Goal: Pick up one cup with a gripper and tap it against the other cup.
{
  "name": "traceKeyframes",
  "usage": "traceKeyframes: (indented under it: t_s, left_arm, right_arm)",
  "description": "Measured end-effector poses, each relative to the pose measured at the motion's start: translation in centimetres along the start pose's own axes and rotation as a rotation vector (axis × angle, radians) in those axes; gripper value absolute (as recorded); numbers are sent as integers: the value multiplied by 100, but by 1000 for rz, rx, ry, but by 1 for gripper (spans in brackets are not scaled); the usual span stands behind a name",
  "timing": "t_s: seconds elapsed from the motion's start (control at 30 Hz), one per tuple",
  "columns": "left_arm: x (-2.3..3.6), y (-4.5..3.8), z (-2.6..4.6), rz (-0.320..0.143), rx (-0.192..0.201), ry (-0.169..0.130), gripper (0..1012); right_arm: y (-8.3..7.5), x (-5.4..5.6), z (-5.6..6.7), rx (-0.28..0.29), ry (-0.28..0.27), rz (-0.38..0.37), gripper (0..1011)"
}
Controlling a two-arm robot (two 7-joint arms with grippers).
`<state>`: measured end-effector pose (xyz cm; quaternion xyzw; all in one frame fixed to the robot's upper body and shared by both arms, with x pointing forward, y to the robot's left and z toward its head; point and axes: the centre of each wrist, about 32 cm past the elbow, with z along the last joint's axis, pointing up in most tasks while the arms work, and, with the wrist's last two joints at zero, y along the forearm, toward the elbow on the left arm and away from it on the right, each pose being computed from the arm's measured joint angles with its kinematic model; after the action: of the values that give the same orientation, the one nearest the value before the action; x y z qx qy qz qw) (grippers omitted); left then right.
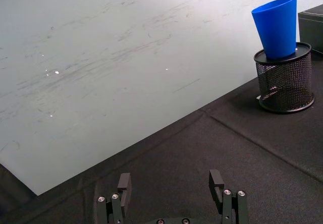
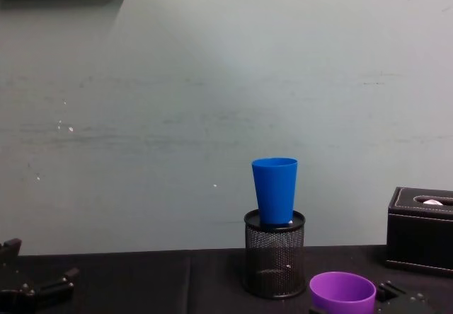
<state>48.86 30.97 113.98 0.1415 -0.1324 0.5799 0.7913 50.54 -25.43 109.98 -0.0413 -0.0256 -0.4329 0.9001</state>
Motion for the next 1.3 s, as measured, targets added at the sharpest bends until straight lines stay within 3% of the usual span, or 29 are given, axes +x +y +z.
traceKeyframes:
  t_s: [0.63, 0.7, 0.73, 1.3]
  left_arm:
    - [0, 0, 0, 0, 0, 0, 1011]
    - [0, 0, 0, 0, 0, 0, 1011]
    - [0, 0, 0, 0, 0, 0, 1012]
    - [0, 0, 0, 0, 0, 0, 1012]
  right_arm:
    - [7, -1, -2, 0, 5, 1, 995]
    - [7, -2, -2, 0, 5, 1, 979]
    - [4, -2, -2, 0, 4, 1, 783]
    - [3, -1, -1, 0, 4, 1, 732]
